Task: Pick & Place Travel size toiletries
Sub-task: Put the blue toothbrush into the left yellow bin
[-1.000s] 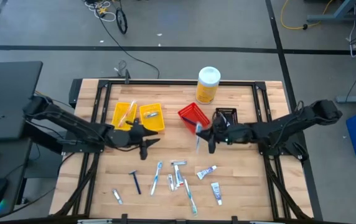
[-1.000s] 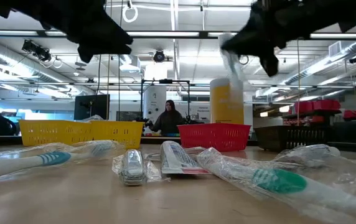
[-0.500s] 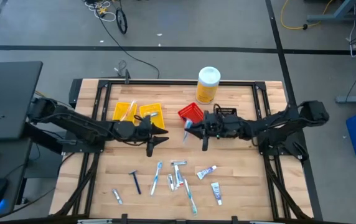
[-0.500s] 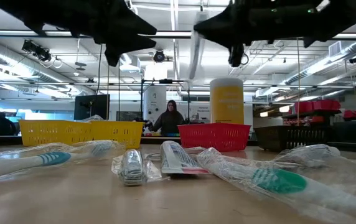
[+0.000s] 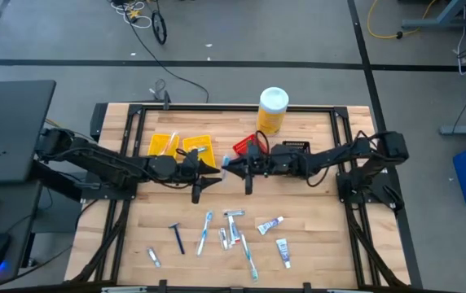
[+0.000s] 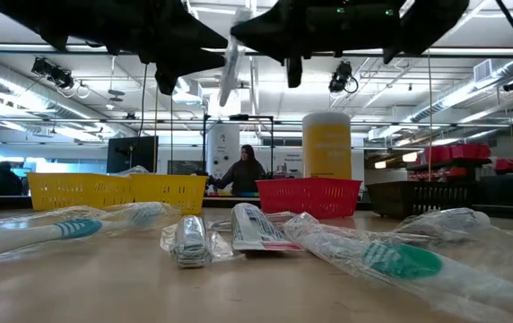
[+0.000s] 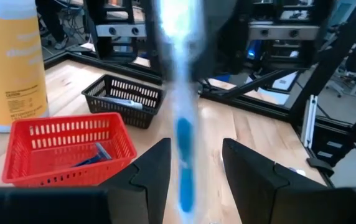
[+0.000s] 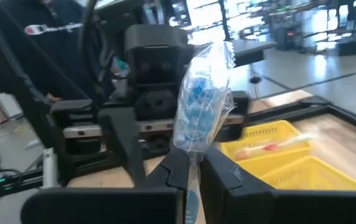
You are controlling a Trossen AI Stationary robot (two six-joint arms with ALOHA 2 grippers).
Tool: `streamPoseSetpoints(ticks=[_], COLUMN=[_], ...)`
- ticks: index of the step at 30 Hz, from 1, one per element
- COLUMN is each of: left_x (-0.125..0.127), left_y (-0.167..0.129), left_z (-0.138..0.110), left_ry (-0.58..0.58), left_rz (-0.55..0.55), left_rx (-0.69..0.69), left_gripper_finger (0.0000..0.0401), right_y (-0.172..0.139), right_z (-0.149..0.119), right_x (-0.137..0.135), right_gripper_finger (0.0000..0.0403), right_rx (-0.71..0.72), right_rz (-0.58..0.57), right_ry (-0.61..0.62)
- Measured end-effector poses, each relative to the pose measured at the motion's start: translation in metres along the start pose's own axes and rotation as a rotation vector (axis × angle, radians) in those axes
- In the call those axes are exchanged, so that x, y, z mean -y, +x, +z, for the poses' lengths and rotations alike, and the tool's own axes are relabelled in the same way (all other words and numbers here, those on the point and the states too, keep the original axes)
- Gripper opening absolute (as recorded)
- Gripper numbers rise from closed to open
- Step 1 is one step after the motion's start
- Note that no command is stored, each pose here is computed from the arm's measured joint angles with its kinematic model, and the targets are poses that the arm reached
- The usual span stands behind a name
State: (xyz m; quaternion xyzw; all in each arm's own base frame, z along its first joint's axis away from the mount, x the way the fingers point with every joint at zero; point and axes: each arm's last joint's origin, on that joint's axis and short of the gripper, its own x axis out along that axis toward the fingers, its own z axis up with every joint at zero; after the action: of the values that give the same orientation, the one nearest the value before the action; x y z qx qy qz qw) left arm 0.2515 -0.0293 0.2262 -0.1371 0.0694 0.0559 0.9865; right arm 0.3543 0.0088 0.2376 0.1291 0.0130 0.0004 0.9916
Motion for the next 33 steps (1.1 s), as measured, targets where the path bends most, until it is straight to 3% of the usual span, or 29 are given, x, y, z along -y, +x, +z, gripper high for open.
streamPoseSetpoints(ticks=[15, 25, 33], left_x=[-0.001, -0.001, -0.002], left_y=[0.000, 0.000, 0.000], left_z=[0.001, 0.000, -0.001], left_ry=[0.051, 0.030, 0.006], left_rz=[0.043, 0.038, 0.047], left_rx=[0.014, 0.007, 0.004], left_gripper_finger=[0.0149, 0.0046, 0.0058], right_y=[0.014, 0.014, 0.014], right_z=[0.004, 0.003, 0.002], right_x=[-0.001, 0.000, 0.002], right_gripper_finger=[0.0024, 0.0025, 0.0078], right_rx=[0.012, 0.010, -0.001], right_rz=[0.009, 0.004, -0.002], right_ry=[-0.017, -0.021, -0.024])
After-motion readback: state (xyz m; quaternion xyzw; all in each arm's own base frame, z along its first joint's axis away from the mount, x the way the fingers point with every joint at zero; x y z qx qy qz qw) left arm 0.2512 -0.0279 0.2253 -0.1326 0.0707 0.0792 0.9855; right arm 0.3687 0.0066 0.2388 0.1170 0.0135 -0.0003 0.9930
